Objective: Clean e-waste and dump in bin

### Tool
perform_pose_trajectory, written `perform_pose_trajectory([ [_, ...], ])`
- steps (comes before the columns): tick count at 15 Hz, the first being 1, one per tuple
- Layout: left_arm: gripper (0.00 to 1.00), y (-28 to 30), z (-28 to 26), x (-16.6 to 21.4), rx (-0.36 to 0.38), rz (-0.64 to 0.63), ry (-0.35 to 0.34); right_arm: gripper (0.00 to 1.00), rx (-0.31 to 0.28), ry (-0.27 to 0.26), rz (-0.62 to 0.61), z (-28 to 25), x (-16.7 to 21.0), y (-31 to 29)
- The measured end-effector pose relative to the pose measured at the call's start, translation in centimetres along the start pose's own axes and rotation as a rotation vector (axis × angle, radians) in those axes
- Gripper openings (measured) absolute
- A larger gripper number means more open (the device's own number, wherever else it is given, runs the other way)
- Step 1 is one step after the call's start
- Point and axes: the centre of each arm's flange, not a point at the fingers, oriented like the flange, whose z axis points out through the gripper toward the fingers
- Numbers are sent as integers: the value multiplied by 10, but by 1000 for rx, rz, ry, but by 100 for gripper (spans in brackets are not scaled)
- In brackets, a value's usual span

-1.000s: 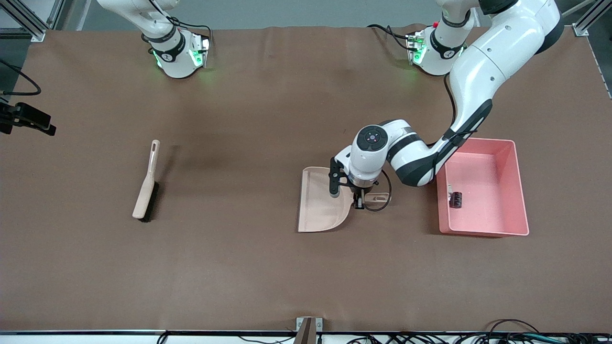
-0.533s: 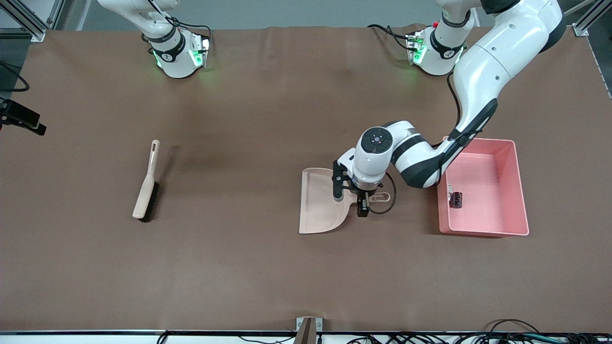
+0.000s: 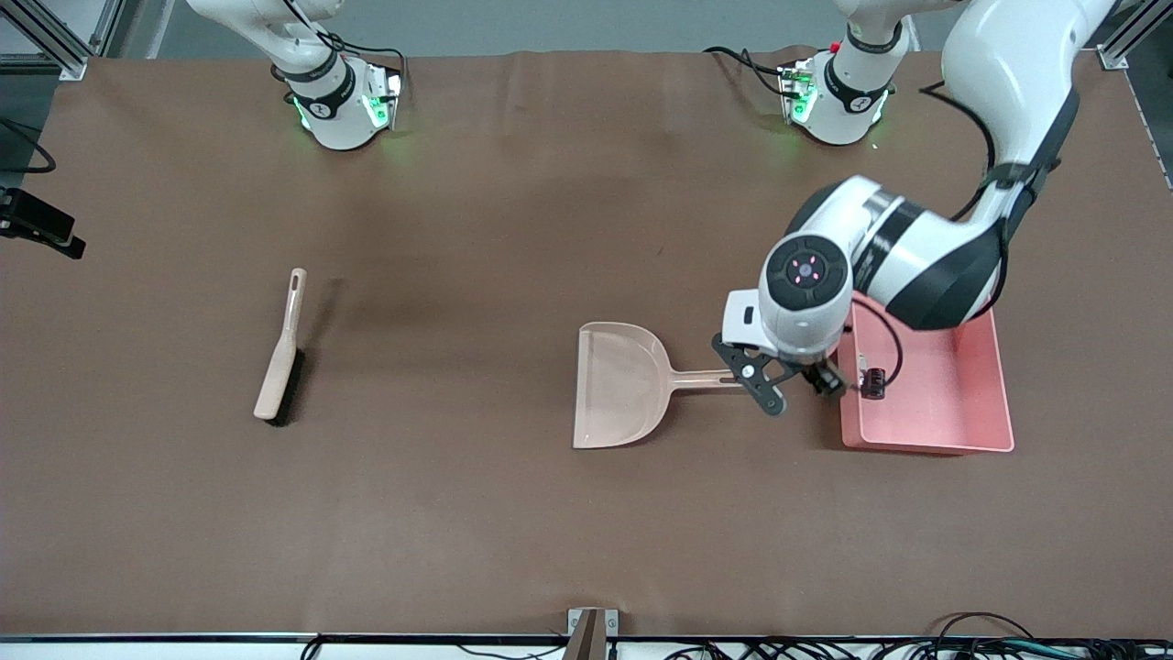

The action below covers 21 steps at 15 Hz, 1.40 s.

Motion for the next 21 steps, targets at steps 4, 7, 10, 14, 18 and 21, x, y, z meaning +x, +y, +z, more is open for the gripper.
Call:
perform_pose_trajectory([
  [4, 100, -30, -90, -74, -81, -343, 23, 100, 6, 1, 0, 0, 0, 0],
  [7, 100, -115, -121, -172, -143, -560, 13, 100, 6, 3, 1, -1, 0, 0],
  [10, 100, -149, -138, -246, -184, -701, -12, 100, 6, 10, -2, -3, 0, -1],
  [14, 100, -157, -138, -248, -167, -742, 30, 100, 6, 15, -5, -4, 1, -3],
  [18, 100, -182, -106, -253, -202, -773, 10, 100, 6, 16, -8, -4, 1, -5],
  [21, 100, -200, -99, -274, -277, -817, 30, 100, 6, 16, -8, -4, 1, -5],
])
